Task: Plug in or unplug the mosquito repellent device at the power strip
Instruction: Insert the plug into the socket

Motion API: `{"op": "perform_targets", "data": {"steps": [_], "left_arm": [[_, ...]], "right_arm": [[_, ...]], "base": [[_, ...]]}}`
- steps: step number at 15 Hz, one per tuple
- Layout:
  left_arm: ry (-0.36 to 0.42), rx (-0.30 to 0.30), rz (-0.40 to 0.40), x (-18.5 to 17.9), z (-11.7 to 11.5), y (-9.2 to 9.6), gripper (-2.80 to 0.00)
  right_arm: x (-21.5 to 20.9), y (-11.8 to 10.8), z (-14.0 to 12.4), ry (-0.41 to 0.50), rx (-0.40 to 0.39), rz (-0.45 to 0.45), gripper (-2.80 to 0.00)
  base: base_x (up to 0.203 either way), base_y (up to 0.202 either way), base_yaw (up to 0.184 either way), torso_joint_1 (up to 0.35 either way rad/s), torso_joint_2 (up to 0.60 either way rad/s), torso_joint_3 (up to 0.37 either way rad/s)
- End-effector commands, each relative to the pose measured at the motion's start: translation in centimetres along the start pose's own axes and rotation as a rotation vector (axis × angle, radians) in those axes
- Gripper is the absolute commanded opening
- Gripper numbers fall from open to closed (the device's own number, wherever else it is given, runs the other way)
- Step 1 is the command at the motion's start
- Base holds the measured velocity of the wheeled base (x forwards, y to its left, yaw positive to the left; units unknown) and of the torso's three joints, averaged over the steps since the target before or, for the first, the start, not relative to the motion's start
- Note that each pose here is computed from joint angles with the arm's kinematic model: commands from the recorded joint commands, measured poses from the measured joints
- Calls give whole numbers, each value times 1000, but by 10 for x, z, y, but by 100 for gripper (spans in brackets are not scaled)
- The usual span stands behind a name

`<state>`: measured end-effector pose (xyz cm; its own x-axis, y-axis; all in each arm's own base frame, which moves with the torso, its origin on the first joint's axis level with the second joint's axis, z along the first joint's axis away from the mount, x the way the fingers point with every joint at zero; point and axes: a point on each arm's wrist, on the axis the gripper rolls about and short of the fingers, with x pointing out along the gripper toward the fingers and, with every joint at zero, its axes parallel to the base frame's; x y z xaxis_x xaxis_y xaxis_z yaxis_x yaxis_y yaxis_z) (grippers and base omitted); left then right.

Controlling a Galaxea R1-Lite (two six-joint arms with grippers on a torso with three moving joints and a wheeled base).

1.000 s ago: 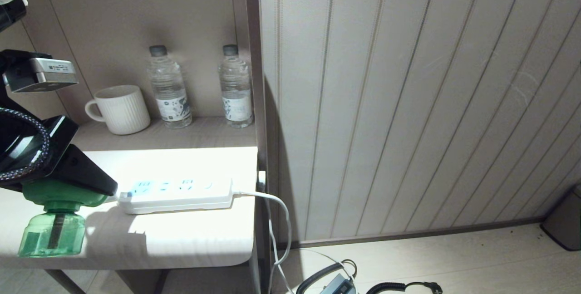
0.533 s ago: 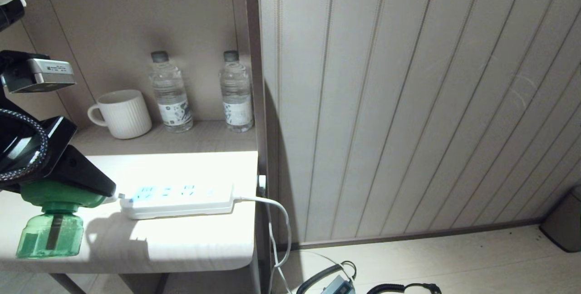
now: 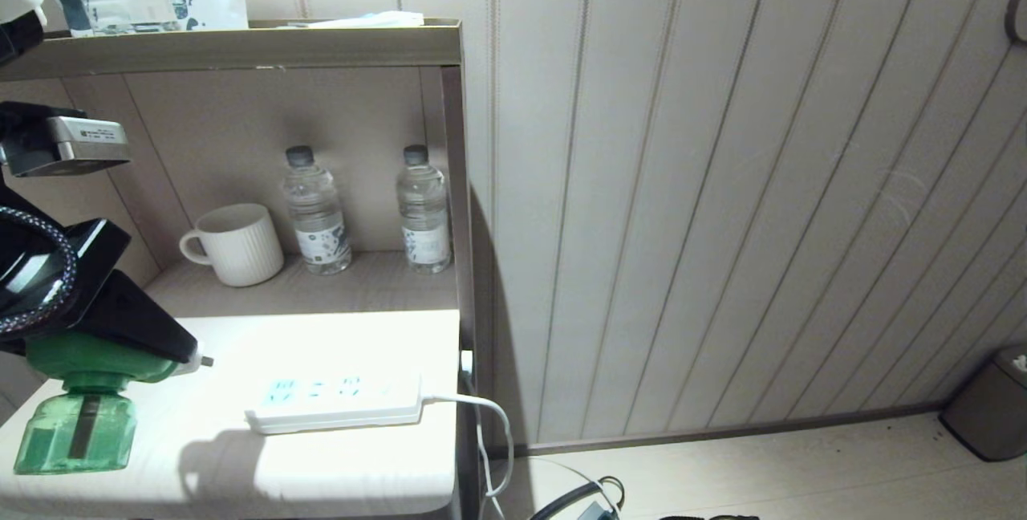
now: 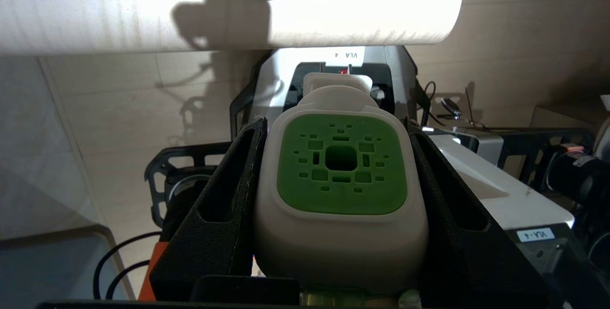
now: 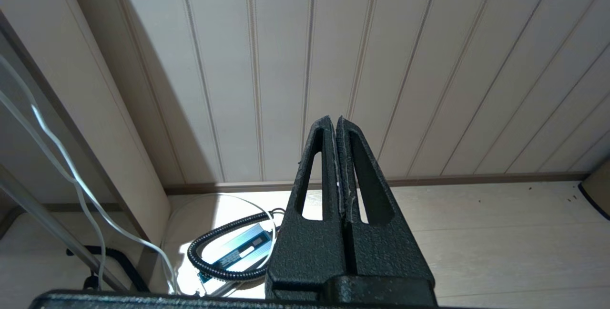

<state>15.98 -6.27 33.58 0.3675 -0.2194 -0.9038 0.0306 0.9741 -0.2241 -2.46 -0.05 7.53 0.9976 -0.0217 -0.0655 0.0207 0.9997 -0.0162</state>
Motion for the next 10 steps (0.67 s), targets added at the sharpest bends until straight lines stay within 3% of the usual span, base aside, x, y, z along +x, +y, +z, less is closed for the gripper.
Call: {"op": "perform_targets", "data": {"steps": [1,5,10], "left_arm": [[45,-9,15,8,0,1,-280],[150,-81,60,42,15,-3,-280],[217,-96,96,69,32,-8,-280]], "right_arm": [[0,0,0,0,-1,0,-280],[0,0,0,0,-1,0,-280],[0,0,0,0,-1,0,-280]], "base": [[0,0,0,74,-157,-95],[0,0,0,16,-34,-20],[0,0,0,0,0,0]]}}
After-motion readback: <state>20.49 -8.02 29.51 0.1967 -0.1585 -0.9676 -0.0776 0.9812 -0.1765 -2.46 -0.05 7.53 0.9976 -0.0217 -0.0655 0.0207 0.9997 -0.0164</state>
